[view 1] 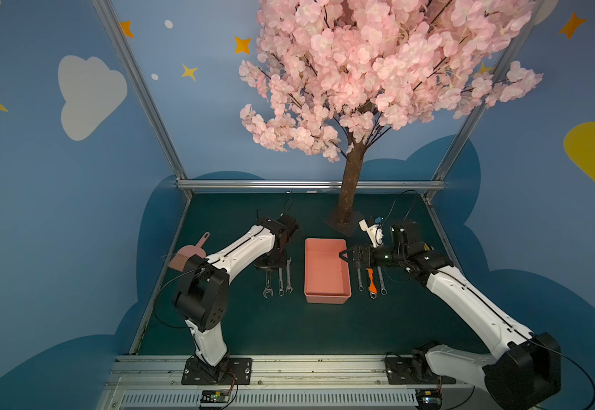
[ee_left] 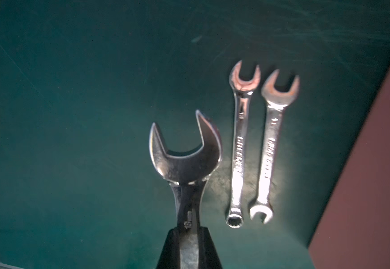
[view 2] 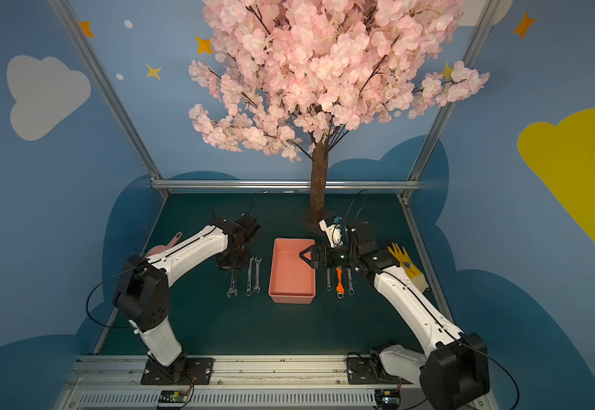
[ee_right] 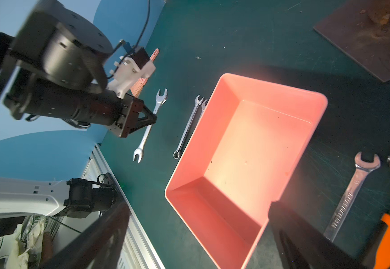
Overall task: Take out the wrench from the storage box
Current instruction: Place the wrench at the center of the board.
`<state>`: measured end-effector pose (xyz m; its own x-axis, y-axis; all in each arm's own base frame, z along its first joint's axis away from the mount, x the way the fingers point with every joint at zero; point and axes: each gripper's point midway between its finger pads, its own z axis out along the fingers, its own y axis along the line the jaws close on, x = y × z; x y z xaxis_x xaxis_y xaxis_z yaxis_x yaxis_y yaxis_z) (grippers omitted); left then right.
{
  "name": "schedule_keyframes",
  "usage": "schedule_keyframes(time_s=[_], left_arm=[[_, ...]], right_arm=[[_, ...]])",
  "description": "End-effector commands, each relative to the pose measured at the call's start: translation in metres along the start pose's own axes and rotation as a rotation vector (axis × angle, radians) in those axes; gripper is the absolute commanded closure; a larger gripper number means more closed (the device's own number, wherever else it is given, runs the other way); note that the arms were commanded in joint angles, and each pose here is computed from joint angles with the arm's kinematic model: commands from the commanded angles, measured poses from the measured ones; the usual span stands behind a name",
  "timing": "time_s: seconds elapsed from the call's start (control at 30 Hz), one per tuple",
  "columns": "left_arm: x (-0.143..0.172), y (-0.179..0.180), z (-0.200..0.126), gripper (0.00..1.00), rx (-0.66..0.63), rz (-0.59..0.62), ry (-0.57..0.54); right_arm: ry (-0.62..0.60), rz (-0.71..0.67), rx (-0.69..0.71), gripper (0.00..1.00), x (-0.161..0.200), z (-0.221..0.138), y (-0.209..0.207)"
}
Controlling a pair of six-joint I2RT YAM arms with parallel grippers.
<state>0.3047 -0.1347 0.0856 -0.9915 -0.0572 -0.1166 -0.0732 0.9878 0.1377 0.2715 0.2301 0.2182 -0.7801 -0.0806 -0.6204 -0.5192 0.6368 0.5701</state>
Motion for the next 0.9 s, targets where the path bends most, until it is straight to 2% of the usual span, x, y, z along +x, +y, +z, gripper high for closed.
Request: schedule_keyframes(time_s=[0.0,0.23,0.37,0.87], left_arm=[[-0.024,-0.018,0.011,0.98,0.081,-0.015,-0.077],[-0.027,-0.028,0.046,0.98,0.100,-0.031,-0.039],[-0.026,-0.024,0.059,0.98,0.058,-0.018,-0.017],[-0.021,-0.019,0.076,0.97,0.003,0.009,0.035]], right_arm=[[-0.032,-0.027,0.004,0.01,-0.015,0.000,0.009],[-0.012,-0.029,0.022,0.02,-0.015,0.009,0.010],[-0.001,-0.025,0.029,0.02,-0.014,0.013,0.009],[0.012,-0.019,0.038,0.02,-0.015,0.020,0.005]])
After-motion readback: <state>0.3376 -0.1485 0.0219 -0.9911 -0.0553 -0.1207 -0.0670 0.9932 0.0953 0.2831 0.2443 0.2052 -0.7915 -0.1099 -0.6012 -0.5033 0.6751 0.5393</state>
